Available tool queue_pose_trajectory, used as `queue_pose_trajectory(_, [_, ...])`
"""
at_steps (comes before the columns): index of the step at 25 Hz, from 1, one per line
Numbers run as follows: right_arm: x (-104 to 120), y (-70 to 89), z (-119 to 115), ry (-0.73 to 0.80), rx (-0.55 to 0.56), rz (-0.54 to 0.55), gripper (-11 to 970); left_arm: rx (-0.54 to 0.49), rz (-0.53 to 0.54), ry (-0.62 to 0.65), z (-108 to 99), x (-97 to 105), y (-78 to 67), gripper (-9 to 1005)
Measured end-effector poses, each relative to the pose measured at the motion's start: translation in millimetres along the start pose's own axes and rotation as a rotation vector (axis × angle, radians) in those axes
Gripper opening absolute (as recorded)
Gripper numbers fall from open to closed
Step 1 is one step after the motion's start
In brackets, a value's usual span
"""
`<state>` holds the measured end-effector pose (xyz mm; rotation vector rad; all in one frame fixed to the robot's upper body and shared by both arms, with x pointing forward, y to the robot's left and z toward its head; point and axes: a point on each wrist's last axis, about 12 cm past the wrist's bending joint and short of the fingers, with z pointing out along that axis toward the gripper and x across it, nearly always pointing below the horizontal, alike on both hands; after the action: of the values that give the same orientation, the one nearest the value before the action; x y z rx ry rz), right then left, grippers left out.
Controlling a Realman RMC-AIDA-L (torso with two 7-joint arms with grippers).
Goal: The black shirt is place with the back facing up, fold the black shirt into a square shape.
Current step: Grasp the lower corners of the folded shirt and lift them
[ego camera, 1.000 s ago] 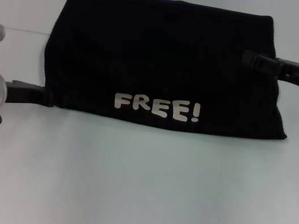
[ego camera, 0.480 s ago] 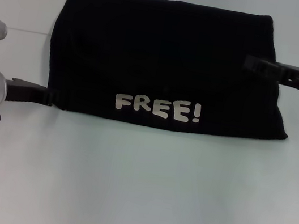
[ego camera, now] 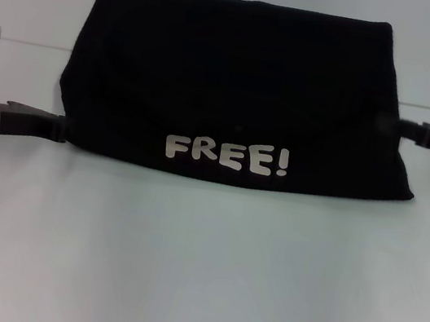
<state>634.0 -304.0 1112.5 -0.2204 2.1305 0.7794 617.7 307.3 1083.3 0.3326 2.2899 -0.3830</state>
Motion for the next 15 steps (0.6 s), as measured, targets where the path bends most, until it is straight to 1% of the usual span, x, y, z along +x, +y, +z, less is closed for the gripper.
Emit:
queue_pose_trajectory(3, [1.8, -5.5, -0.5, 0.053, 0.049, 0.021, 569, 0.006, 0.005, 0.005, -2.7, -0.2, 0.9, -1])
queue_pose_trajectory(8, [3.9, -11.5, 1.4, 0.128, 0.126, 0.020, 567, 0.019, 0.012, 0.012, -4.2, -0.4, -0.1, 1])
queue_pose_trajectory(15, [12.4, -10.2, 15.0, 0.175, 0.203, -0.008, 566, 0.011, 0.021, 0.022, -5.1, 0.7, 1.6, 1])
